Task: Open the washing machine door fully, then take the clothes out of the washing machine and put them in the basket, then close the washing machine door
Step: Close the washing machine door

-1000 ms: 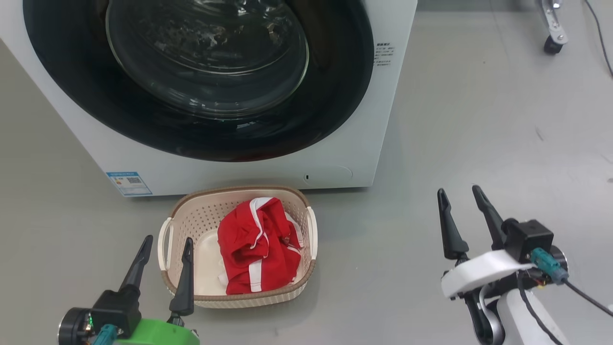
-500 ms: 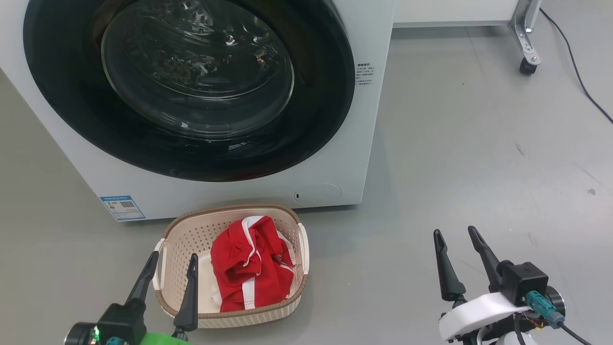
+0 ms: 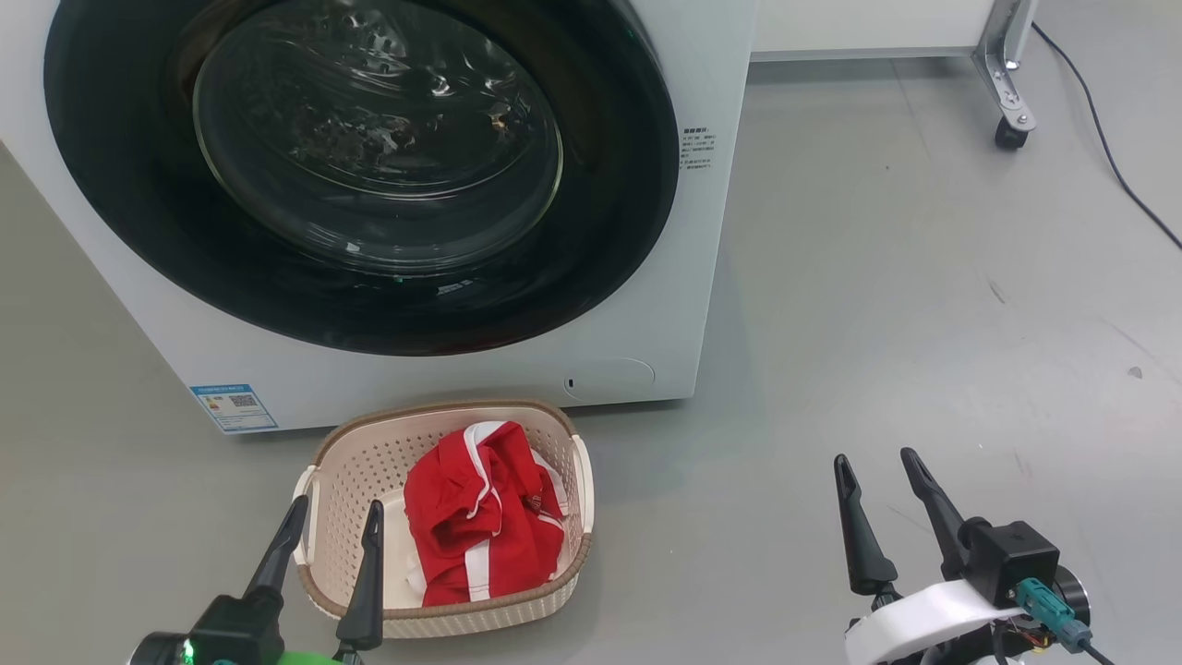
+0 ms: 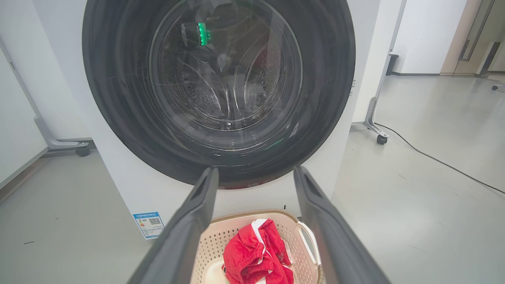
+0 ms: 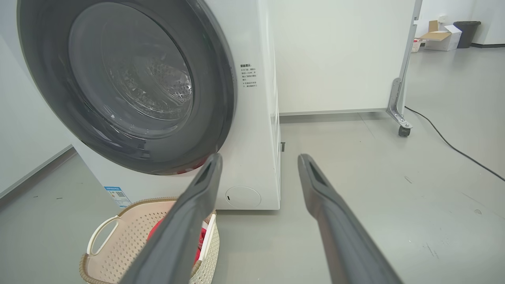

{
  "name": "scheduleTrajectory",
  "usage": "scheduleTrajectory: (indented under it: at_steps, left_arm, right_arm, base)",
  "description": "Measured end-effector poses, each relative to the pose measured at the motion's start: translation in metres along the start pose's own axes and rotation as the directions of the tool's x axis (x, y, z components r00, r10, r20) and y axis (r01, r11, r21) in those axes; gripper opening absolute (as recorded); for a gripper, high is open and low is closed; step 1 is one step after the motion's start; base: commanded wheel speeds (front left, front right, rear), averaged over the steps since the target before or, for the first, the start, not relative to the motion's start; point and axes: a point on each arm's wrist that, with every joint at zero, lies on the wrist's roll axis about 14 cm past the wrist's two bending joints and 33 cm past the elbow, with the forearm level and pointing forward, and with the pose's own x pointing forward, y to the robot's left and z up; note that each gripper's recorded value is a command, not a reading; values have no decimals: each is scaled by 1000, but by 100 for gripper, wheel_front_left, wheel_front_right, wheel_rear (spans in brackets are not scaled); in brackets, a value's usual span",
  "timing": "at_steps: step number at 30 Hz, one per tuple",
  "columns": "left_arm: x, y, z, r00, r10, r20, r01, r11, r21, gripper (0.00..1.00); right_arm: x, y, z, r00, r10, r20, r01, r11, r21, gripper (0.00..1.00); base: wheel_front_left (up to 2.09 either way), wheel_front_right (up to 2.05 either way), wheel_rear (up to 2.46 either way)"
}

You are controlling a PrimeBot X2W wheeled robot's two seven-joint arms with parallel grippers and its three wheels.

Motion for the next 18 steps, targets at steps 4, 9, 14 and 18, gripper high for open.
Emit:
scheduleTrajectory:
  at_steps: [4, 9, 14, 18]
  left_arm:
    - [0, 0, 0, 1000, 1, 1, -1, 1000, 0, 100]
    - [0, 0, 1, 1000, 0, 4, 0, 1000, 0, 100]
    - [0, -1, 2, 1000, -4, 8, 4, 1000, 1, 100]
    - [0, -2, 3, 1000, -7, 10, 7, 1000, 1, 100]
  right_arm:
    - [-1, 0, 0, 1000, -5, 0, 5, 1000, 0, 100]
    - [-2, 1, -1, 1000, -3, -1, 3, 1000, 2, 100]
    - [-4, 2, 2, 1000, -1, 6, 1, 1000, 3, 100]
    - [-4, 3, 3, 1000, 3, 11, -3, 1000, 3, 100]
  base:
    - [0, 0, 0]
    - [0, 0, 0]
    - [0, 0, 0]
    - [0, 0, 0]
